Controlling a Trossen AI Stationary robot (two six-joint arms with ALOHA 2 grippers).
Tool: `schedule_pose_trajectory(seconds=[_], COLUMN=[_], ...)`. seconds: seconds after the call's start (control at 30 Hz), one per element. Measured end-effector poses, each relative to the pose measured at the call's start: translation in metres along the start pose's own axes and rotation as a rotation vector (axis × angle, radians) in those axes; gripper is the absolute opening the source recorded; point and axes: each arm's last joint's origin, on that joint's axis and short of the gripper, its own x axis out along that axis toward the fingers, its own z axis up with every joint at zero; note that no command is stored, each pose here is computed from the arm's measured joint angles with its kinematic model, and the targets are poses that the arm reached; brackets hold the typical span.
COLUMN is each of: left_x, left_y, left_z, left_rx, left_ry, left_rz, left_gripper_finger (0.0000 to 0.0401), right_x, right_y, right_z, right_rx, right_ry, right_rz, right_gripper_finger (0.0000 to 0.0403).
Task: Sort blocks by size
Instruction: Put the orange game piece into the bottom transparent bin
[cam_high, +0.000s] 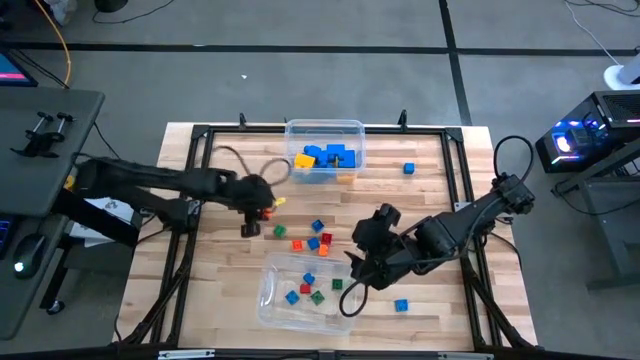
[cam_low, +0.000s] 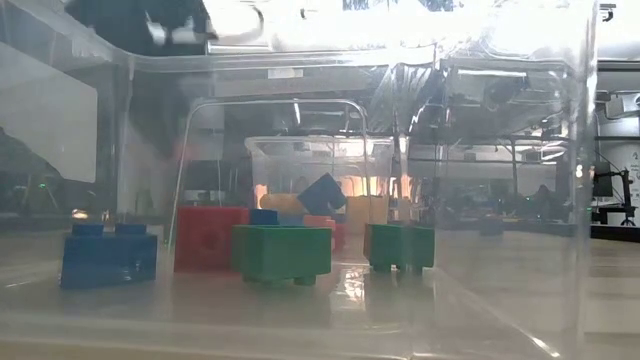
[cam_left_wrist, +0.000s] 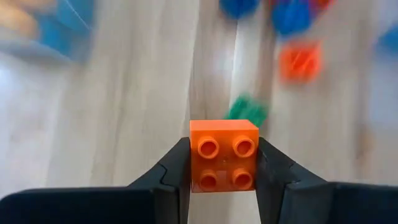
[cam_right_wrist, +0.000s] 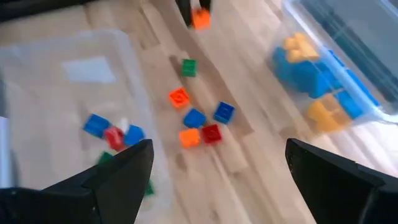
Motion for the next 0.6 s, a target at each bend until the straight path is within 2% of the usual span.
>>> schedule_pose_trajectory(seconds=[0.13,0.2,0.27,0.4,0.6], left_x=[-0.053,-0.076,-0.094,-0.103,-0.081], left_y=[-0.011,-0.022,-0.038,-0.08,-0.147], left_z=[0.009,0.014,0.02,0.03,0.046], left_rx=[-0.103,-0.102,-0.05,0.059,0.256], left_ry=[-0.253,-0.375,-0.45,-0.452,-0.332], left_rz=[-0.076,-0.141,-0.2,-0.298,-0.389], left_gripper_finger=[0.0093,0.0093,0.0093,0.0093,0.0093], right_x=[0.005,0.009,0.013,0.02,0.028], right_y=[-0.011,-0.016,-0.022,-0.034,-0.046], right_z=[0.001,0.002,0.005,0.01,0.018], right_rx=[-0.019,-0.027,-0.042,-0.108,-0.194], right_ry=[0.044,0.073,0.094,0.136,0.176], right_rz=[-0.056,-0.075,-0.092,-0.11,-0.116], right_gripper_finger=[0.0359,0.0359,0.0359,0.0359,0.0359])
